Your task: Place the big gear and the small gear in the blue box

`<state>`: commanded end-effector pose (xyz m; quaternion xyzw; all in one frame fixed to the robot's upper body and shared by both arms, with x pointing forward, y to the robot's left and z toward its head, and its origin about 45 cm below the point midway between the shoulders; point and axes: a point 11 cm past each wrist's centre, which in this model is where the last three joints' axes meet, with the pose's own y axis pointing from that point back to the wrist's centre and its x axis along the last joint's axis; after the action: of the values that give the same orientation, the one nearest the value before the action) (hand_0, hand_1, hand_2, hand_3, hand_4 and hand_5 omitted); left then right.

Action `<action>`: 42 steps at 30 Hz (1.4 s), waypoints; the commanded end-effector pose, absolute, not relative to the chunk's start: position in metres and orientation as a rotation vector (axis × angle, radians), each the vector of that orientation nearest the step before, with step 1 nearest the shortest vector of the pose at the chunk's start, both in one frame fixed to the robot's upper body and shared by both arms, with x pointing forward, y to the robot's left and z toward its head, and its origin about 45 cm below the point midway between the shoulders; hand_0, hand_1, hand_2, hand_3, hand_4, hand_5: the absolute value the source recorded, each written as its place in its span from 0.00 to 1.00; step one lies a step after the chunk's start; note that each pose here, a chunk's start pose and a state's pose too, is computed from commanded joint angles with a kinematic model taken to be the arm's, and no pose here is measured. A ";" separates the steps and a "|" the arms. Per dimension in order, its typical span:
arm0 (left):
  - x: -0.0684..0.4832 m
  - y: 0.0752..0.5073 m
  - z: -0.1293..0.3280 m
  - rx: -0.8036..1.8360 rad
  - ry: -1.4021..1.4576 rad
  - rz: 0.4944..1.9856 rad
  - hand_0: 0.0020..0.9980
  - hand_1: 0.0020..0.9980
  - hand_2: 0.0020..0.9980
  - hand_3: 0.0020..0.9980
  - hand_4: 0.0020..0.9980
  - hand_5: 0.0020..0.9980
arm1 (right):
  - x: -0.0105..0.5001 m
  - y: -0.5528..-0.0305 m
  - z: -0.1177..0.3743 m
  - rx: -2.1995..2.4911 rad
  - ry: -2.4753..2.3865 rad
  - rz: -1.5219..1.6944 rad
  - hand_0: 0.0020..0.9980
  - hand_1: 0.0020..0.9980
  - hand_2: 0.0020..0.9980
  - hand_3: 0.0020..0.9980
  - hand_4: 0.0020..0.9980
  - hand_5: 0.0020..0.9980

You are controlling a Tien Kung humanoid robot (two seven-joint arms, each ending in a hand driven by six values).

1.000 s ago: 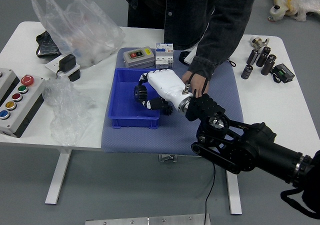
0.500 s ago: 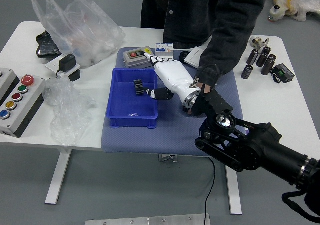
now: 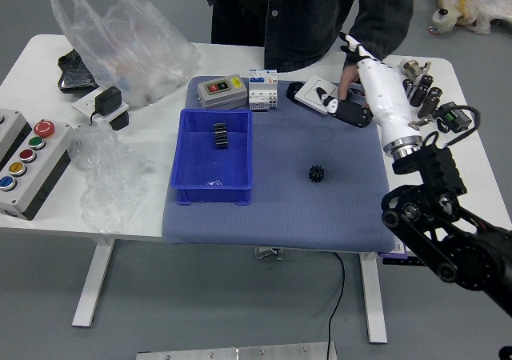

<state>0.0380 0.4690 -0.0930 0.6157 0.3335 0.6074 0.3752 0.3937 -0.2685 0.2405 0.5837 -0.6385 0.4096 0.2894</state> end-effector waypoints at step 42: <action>0.044 0.470 -0.092 1.574 0.836 1.551 0.62 0.47 0.50 0.66 0.69 0.27 | 0.382 -0.224 0.146 1.620 -1.149 0.907 0.40 0.56 0.71 0.86 0.88 0.36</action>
<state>0.0440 0.4701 -0.0918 0.6164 0.3274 0.6072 0.3797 0.3816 -0.2241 0.1458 0.6584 -0.4670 0.3688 0.4609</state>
